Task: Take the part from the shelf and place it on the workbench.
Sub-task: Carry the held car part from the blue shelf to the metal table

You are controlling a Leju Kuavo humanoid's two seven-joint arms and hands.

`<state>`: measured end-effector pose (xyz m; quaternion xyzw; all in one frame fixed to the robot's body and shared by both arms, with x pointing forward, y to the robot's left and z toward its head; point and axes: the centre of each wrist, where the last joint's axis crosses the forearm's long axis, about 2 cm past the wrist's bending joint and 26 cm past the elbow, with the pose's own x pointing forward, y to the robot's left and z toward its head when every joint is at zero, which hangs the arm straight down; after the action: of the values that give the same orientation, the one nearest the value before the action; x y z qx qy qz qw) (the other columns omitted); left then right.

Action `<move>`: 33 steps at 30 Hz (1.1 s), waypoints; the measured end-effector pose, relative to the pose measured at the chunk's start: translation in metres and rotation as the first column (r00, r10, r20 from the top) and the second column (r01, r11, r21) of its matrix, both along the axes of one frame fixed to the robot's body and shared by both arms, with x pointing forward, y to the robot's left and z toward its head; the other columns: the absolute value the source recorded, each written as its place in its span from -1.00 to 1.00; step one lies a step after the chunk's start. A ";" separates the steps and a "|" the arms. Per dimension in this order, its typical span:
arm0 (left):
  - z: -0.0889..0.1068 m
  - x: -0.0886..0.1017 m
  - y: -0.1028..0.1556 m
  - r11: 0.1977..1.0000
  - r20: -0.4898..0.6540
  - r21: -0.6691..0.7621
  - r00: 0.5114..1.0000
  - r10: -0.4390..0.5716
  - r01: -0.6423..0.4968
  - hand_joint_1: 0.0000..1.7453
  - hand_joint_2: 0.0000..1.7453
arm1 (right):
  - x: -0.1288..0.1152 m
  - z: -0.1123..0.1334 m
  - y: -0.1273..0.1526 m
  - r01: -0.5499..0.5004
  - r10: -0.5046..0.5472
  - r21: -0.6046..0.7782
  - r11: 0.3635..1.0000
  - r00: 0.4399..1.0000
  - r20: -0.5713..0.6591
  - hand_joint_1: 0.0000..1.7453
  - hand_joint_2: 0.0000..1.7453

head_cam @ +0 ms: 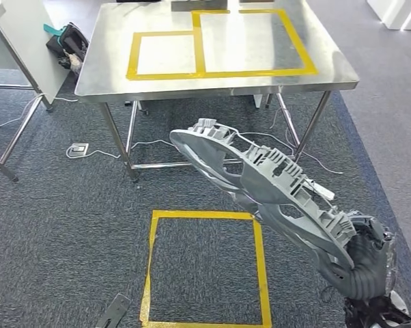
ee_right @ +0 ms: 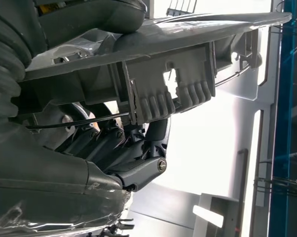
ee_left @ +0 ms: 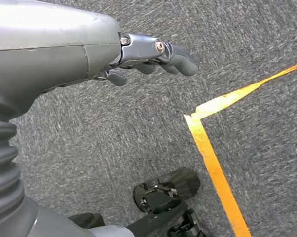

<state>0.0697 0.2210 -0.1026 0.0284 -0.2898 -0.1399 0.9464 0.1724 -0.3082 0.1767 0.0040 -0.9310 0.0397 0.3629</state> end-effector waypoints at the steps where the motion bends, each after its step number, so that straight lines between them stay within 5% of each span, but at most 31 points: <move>1: 0.000 0.000 0.000 1.000 0.001 -0.003 1.000 -0.001 0.001 -1.00 1.00 | 0.000 0.000 0.000 0.001 -0.001 0.000 1.000 1.000 0.003 1.00 1.00; 33: 0.001 0.002 -0.003 1.000 -0.004 -0.023 1.000 0.010 -0.010 -1.00 1.00 | 0.003 0.003 -0.002 0.010 -0.010 -0.007 1.000 1.000 0.009 1.00 1.00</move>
<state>0.0716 0.2178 -0.1019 0.0189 -0.2893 -0.1319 0.9479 0.1753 -0.3104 0.1795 -0.0022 -0.9324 0.0413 0.3590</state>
